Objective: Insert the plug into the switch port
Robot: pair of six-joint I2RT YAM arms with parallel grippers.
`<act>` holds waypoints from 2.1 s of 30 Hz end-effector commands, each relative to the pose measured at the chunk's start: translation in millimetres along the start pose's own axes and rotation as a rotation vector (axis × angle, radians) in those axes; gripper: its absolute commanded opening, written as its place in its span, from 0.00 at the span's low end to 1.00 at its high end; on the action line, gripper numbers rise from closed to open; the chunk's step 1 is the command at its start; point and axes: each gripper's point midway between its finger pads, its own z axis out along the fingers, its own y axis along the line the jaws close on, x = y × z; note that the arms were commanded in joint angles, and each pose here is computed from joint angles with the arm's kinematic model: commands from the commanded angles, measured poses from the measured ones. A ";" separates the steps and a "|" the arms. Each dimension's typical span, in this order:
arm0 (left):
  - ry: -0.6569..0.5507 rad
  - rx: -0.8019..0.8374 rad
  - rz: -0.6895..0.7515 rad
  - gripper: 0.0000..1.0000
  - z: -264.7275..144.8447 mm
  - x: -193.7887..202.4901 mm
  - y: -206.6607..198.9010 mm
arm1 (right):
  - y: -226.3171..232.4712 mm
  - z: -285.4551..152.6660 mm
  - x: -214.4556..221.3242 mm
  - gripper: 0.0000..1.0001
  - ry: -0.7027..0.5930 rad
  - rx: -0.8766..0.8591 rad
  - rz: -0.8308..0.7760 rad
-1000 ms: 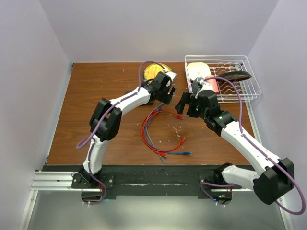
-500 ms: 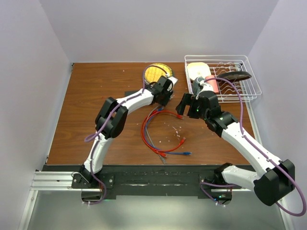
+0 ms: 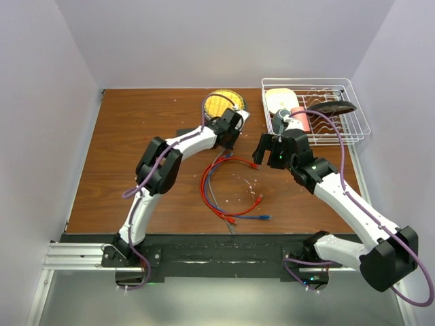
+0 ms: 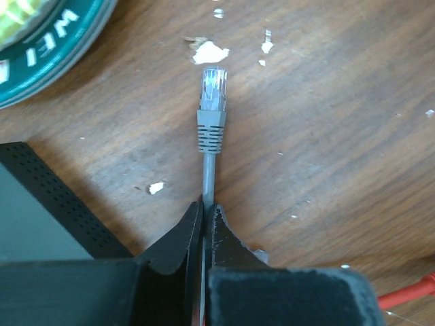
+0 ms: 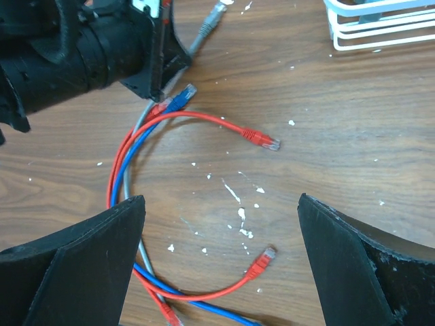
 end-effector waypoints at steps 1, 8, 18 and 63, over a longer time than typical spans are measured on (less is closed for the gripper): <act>-0.183 -0.047 -0.077 0.00 -51.3 -76.4 27.8 | 9.1 -17.0 -35.3 0.99 -0.092 -0.013 -0.033; -0.467 -0.227 -0.152 0.00 -169.6 -168.5 89.1 | 19.1 -29.5 -56.9 0.99 -0.135 -0.040 -0.055; -0.975 -0.466 -0.301 0.00 -368.8 -236.5 146.5 | 27.0 -43.4 -74.1 0.99 -0.177 -0.065 -0.063; -0.988 0.550 -0.314 0.00 -364.5 -104.3 -13.4 | 214.4 -81.2 -136.2 0.75 -0.272 -1.080 0.014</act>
